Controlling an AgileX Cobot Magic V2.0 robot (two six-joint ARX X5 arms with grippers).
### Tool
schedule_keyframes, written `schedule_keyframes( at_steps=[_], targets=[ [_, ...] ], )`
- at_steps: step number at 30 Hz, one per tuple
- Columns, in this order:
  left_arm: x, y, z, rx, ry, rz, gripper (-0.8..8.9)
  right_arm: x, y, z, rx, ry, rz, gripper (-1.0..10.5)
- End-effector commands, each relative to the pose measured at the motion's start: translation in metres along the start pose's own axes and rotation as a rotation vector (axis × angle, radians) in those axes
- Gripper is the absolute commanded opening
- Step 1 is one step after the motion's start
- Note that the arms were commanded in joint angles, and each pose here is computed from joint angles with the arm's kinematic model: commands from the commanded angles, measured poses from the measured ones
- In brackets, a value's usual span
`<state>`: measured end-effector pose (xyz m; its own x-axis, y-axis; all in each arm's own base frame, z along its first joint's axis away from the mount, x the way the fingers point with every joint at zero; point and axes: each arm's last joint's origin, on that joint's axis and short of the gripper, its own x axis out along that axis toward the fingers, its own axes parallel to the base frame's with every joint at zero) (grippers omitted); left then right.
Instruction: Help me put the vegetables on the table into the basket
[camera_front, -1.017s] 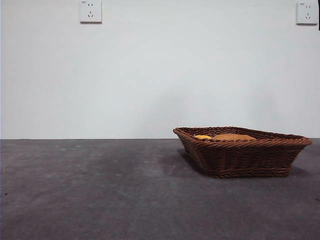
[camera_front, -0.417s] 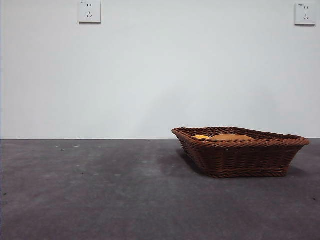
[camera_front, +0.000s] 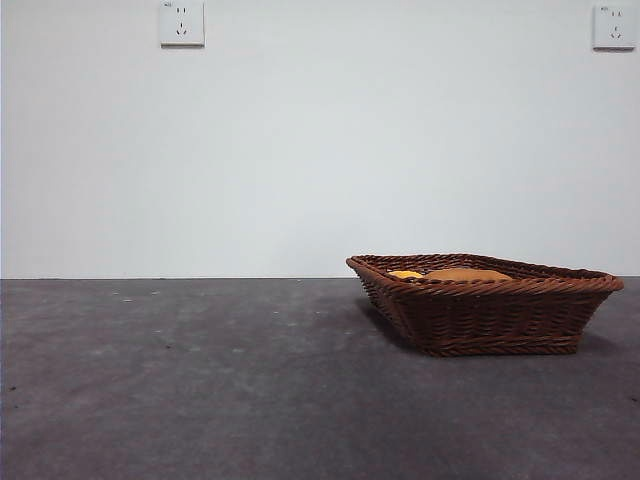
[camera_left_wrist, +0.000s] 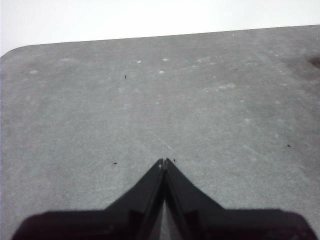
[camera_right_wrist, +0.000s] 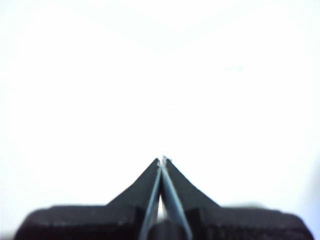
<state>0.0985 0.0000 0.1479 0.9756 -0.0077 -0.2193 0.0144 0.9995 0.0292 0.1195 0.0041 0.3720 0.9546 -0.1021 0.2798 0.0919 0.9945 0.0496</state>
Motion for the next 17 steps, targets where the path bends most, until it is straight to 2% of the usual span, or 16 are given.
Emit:
schedule_keyframes(
  at_steps=[1,4,8,17],
  targets=[
    [0.001,0.000,-0.003,-0.005,0.004,0.001,-0.03,-0.020,-0.004,-0.034,0.012,-0.084,-0.007,0.0],
    [0.001,0.000,-0.003,-0.006,0.004,0.001,-0.03,-0.042,-0.008,-0.067,0.018,-0.115,-0.012,0.0],
    [0.001,0.000,-0.003,-0.005,0.004,0.001,-0.03,-0.061,-0.011,-0.110,0.012,-0.083,-0.015,0.0],
    [0.001,0.000,-0.003,-0.005,0.005,0.001,-0.03,-0.075,-0.014,-0.167,-0.001,0.040,-0.016,0.0]
  ],
)
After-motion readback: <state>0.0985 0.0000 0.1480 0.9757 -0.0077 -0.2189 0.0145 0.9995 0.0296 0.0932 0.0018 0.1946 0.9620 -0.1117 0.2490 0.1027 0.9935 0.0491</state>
